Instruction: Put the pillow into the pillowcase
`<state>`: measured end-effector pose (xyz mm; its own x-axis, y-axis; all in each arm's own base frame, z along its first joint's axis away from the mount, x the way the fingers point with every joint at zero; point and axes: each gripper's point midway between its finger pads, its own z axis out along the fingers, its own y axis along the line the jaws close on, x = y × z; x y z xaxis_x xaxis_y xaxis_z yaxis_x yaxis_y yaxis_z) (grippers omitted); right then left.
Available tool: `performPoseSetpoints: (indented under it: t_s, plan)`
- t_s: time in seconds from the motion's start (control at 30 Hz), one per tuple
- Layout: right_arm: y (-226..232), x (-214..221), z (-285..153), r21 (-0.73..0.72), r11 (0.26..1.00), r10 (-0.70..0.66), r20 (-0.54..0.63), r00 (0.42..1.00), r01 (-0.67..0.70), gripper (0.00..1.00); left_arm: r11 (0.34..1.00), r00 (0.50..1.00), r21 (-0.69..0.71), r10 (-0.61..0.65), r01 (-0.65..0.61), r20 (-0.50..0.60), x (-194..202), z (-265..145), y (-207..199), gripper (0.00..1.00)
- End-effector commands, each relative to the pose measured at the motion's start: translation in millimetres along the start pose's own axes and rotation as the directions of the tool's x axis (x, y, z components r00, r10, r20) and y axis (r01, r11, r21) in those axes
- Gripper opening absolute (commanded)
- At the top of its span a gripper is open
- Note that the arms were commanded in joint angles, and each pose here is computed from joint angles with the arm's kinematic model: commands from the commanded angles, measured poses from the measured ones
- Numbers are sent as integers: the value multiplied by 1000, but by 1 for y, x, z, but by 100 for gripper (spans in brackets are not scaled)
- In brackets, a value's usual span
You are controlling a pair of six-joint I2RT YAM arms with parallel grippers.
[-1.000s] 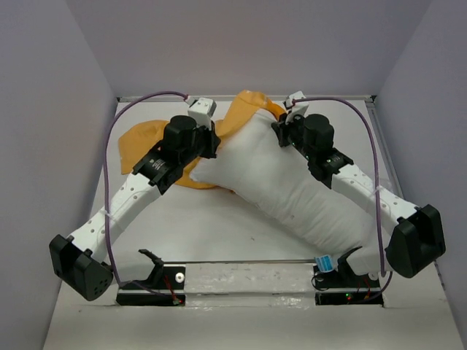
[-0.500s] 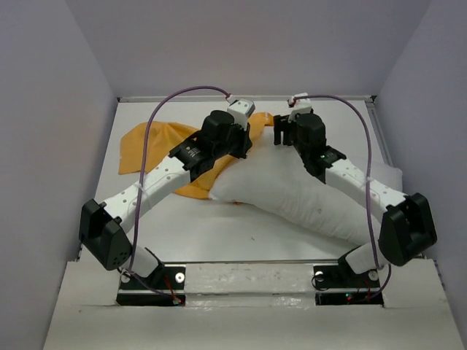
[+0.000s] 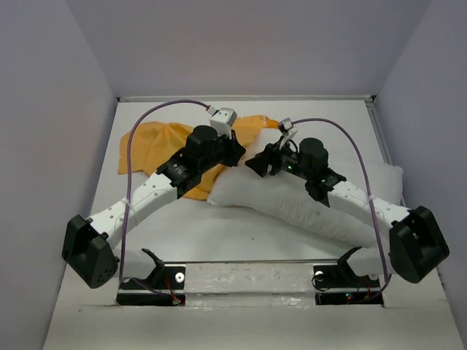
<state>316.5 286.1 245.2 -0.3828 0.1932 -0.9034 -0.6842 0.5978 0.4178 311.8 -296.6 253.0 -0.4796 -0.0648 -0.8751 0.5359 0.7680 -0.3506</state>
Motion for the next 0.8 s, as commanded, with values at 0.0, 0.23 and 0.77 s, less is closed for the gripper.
performPoseSetpoints:
  t_s: [0.0,0.23,0.77]
  plan:
    - [42,-10,13,-252,966,-36,52,998,48,64,994,975,92,-74,55,210,-55,-32,-16,0]
    - [45,3,46,-280,959,-48,17,999,51,69,985,979,158,-101,73,177,-49,-32,-16,0]
    - [65,-13,77,-296,954,-14,113,994,47,0,982,960,164,-135,96,245,-66,-58,-3,0]
